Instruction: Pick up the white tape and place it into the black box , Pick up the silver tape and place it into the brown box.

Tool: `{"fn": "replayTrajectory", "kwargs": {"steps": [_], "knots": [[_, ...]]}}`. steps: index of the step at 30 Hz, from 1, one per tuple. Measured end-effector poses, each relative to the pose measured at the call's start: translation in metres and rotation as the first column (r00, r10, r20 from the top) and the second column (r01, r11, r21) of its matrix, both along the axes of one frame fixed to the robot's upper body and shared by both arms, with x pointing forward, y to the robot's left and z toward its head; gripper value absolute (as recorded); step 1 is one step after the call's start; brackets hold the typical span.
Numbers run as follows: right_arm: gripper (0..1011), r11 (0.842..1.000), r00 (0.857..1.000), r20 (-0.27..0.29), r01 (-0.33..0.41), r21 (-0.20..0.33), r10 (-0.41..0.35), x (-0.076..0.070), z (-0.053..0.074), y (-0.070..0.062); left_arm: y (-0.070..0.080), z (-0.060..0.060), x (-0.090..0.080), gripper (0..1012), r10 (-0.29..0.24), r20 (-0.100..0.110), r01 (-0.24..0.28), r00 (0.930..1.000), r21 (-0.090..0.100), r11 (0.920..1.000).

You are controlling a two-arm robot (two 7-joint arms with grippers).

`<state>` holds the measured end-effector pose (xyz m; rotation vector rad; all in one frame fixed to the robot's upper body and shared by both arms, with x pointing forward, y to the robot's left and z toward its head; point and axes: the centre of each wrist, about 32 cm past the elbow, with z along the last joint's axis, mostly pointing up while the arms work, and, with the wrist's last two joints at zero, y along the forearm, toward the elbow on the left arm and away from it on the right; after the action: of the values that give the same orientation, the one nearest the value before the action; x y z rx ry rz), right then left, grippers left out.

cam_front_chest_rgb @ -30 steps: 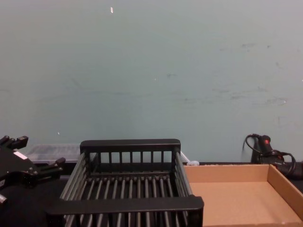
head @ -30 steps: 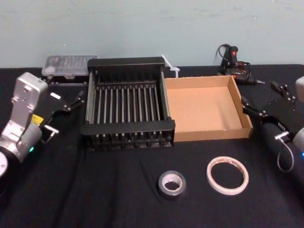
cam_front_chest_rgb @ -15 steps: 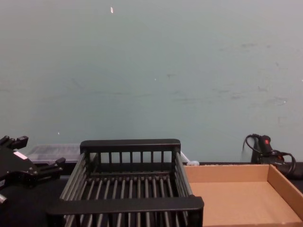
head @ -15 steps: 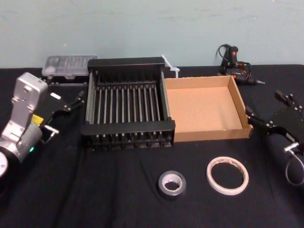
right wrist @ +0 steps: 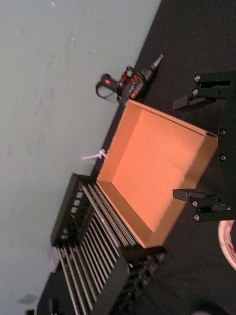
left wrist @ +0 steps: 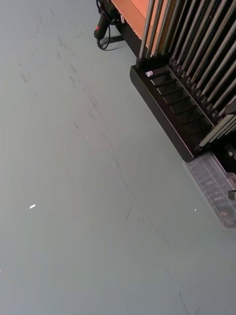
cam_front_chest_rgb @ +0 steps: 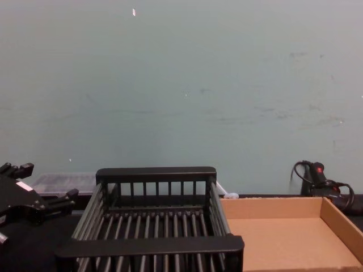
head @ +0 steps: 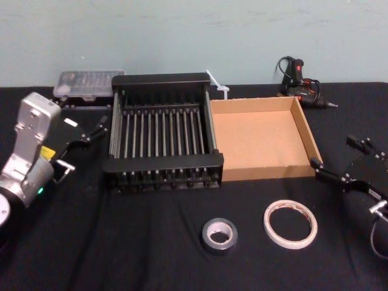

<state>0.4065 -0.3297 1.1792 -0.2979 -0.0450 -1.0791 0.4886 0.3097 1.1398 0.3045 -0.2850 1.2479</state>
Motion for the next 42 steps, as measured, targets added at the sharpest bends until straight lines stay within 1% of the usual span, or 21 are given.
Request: {"fn": "replayTrajectory", "kwargs": {"steps": [4, 7, 13, 14, 17, 18, 20, 23, 26, 32, 42], "knots": [[1002, 1.000, 0.999, -0.043, -0.019, -0.011, 0.019, -0.002, 0.002, 0.001, 0.000, 0.000, 0.000, 1001, 0.000, 0.000, 0.000, 1.0000, 0.000, 1.0000], [1002, 0.999, 0.995, -0.091, -0.040, -0.023, 0.038, -0.003, 0.003, 0.003, 0.000, 0.000, 0.000, 1001, 0.000, 0.000, 0.000, 1.0000, 0.000, 1.0000], [1002, 0.997, 0.987, -0.145, -0.069, -0.029, 0.064, -0.005, 0.002, 0.006, 0.000, 0.000, 0.000, 1001, 0.000, 0.000, 0.000, 1.0000, 0.000, 1.0000], [1002, 0.997, 0.985, -0.160, -0.072, -0.028, 0.067, -0.005, 0.001, 0.007, 0.000, 0.000, 0.000, 1001, 0.000, 0.000, 0.000, 1.0000, 0.000, 1.0000], [1002, 0.997, 0.982, -0.178, -0.076, -0.026, 0.070, -0.005, 0.000, 0.008, 0.000, 0.000, 0.000, 1001, 0.000, 0.000, 0.000, 1.0000, 0.000, 1.0000], [1002, 0.997, 0.979, -0.193, -0.076, -0.024, 0.070, -0.005, -0.002, 0.008, 0.000, 0.000, 0.000, 1001, 0.000, 0.000, 0.000, 1.0000, 0.000, 1.0000], [1002, 0.997, 0.976, -0.204, -0.076, -0.021, 0.070, -0.005, -0.004, 0.008, 0.000, 0.000, 0.000, 1001, 0.000, 0.000, 0.000, 1.0000, 0.000, 1.0000], [1002, 0.997, 0.972, -0.227, -0.074, -0.017, 0.068, -0.004, -0.010, 0.008, 0.000, 0.000, 0.000, 1001, 0.000, 0.000, 0.000, 1.0000, 0.000, 1.0000], [1002, 0.997, 0.970, -0.234, -0.071, -0.020, 0.065, -0.004, -0.014, 0.009, 0.000, 0.000, 0.000, 1001, 0.000, 0.000, 0.000, 1.0000, 0.000, 1.0000], [1002, 0.997, 0.971, -0.230, -0.073, -0.022, 0.066, -0.002, -0.027, 0.010, 0.000, 0.000, 0.000, 1001, 0.000, 0.000, 0.000, 1.0000, 0.000, 1.0000], [1003, 0.997, 0.968, -0.241, -0.072, -0.024, 0.064, 0.000, -0.037, 0.012, 0.000, 0.000, 0.000, 1001, 0.000, 0.000, 0.000, 1.0000, 0.000, 1.0000]]}}
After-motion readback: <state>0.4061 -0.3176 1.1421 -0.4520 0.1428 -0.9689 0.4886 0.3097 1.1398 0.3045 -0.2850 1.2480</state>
